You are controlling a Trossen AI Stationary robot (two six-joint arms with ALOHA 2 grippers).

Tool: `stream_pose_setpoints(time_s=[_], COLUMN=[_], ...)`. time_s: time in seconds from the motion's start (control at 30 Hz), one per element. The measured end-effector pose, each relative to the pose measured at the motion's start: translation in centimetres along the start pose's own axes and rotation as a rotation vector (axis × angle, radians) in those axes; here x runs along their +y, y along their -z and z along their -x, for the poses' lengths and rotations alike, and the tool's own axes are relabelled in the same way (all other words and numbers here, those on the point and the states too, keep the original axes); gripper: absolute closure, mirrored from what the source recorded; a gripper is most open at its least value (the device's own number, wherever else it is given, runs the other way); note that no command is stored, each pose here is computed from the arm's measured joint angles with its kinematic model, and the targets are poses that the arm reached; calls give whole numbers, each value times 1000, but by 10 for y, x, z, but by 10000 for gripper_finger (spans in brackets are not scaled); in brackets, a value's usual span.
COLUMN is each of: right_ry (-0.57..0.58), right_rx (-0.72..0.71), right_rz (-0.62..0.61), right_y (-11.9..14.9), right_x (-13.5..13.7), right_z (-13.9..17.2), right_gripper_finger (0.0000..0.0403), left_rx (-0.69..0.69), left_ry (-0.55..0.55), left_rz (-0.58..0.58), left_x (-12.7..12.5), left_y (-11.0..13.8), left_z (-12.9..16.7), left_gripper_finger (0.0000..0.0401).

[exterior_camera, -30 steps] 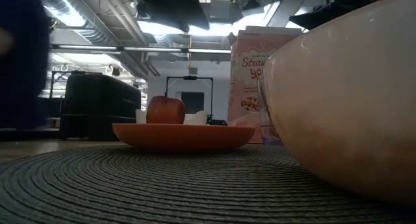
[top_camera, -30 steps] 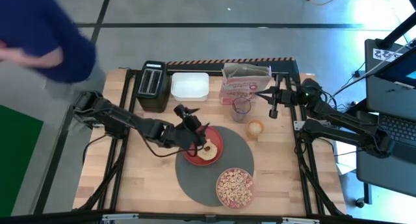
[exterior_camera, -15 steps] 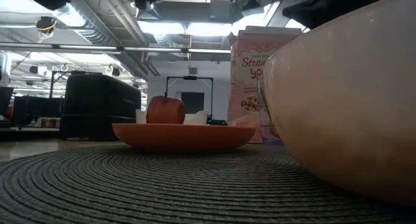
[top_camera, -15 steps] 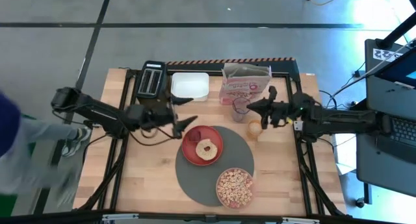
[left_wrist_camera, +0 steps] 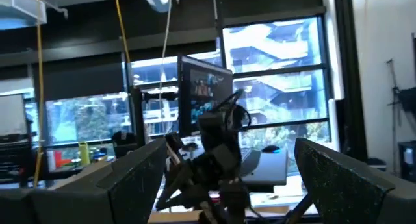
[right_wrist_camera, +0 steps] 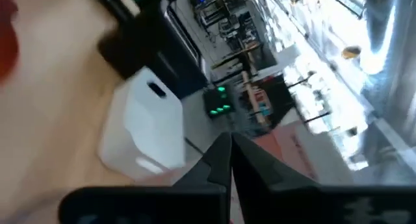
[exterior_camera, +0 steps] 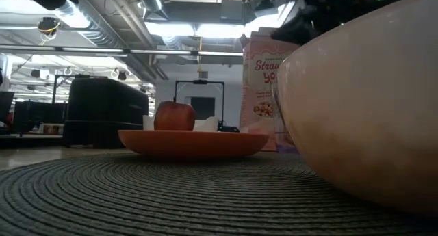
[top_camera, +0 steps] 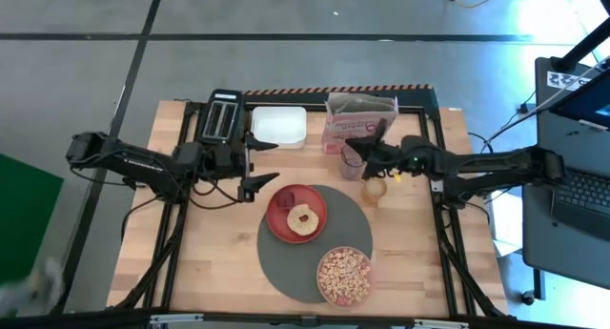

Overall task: Arrange a breakfast setting
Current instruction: Put the spoon on the gray place mat

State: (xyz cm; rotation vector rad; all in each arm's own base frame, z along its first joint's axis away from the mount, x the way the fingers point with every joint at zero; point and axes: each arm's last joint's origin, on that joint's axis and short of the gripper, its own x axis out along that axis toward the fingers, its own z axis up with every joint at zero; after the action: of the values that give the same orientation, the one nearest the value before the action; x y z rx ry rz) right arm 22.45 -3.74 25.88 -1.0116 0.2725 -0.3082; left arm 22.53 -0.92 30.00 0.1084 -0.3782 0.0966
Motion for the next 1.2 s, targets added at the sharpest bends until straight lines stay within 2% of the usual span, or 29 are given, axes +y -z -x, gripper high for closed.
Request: stream_pose_setpoints(time_s=[0.07, 0.17, 0.27, 0.4, 0.47, 0.6, 0.87, 1.2], right_ry=[-41, -76, -116, -166, -157, -103, -109, -104], right_rx=[-50, -86, -91, -16, 40, 157, 196, 207], right_rz=[-90, -163, -251, -383, -476, -573, -686, -732], right_y=[-3, -6, -5, 0, 2, 7, 10, 14], right_x=[-1, 0, 2, 9, 10, 13, 20, 35], right_z=[-6, -10, -9, -9, -9, -8, -14, -32], right_gripper_finger=[388, 385, 366, 317, 291, 260, 262, 284], left_rx=[14, 11, 47, 61, 74, 73, 71, 73], left_ry=[-18, -35, -57, -112, -131, -139, -139, -140], left_rz=[-12, -30, -54, -56, -58, -57, -57, -58], left_x=[1, 3, 5, 9, 10, 11, 11, 11], left_y=[-1, -9, -13, -21, -22, -23, -23, -23], left_z=[2, 6, 12, 20, 22, 22, 22, 22], left_gripper_finger=[67, 67, 67, 67, 67, 67, 67, 67])
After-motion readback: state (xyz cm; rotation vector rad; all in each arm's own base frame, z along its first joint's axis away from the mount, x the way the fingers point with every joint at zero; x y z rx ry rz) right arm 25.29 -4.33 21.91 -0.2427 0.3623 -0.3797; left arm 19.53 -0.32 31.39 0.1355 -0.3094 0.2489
